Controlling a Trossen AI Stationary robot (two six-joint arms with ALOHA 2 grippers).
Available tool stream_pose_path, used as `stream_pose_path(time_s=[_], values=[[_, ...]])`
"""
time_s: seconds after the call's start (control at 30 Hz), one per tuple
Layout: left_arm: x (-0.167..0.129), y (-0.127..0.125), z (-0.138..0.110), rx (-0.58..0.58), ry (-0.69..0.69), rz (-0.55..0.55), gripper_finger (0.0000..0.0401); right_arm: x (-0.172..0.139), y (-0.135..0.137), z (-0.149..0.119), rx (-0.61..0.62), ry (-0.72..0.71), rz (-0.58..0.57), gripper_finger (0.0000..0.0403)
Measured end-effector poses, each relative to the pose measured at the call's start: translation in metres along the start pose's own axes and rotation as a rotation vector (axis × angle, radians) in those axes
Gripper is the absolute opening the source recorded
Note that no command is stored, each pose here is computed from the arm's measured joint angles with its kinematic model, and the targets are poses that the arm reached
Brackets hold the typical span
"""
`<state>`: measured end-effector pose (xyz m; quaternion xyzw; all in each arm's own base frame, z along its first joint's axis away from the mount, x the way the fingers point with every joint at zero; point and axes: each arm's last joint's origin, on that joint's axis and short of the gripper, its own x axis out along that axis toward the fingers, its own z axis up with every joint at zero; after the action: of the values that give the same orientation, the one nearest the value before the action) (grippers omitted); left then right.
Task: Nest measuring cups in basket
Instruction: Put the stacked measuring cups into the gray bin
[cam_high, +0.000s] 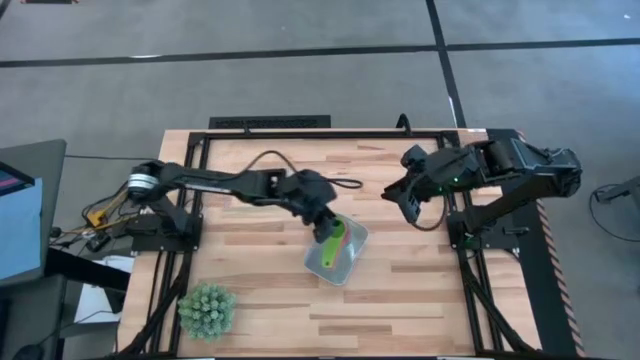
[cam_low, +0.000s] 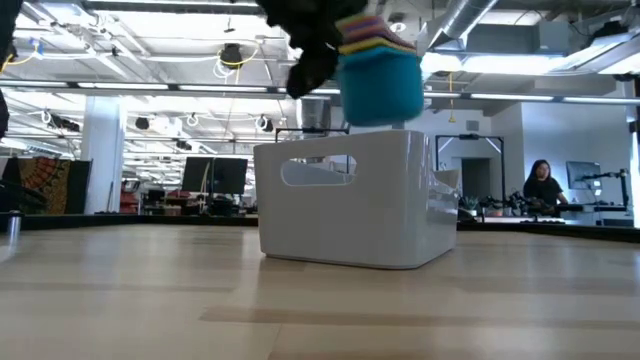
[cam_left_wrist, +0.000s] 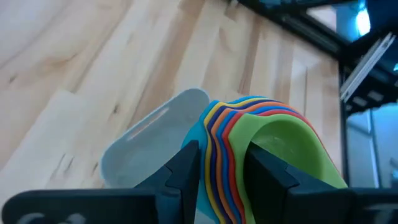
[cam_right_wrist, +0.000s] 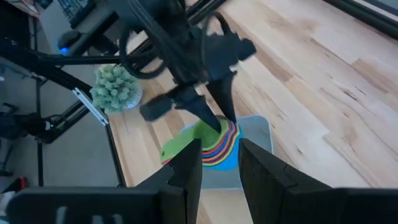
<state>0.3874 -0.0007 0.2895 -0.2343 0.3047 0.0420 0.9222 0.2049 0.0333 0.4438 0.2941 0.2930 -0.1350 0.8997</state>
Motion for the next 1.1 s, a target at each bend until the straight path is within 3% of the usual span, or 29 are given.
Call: stream_pose_path(time_s=[0.23, 0.43, 0.63, 0.83, 1.1], values=[[0.041, 0.007, -0.011, 0.105, 0.133, 0.001, 0.0096, -0.006, 0.006, -0.013, 0.001, 0.006, -0.034, 0.0127], [0.069, 0.019, -0.029, 0.117, 0.228, 0.036, 0.0096, -0.008, 0.009, -0.020, -0.001, 0.010, -0.048, 0.0127], [0.083, 0.040, -0.036, 0.037, 0.266, 0.142, 0.0096, -0.010, 0.011, -0.023, 0.000, 0.017, -0.043, 0.0127], [0.076, 0.062, -0.034, -0.063, 0.306, 0.273, 0.0096, -0.011, 0.013, -0.025, -0.014, 0.013, -0.049, 0.0127], [0.069, 0.074, -0.036, -0.185, 0.355, 0.348, 0.0096, -0.011, 0.010, -0.026, -0.023, 0.027, -0.071, 0.0127]])
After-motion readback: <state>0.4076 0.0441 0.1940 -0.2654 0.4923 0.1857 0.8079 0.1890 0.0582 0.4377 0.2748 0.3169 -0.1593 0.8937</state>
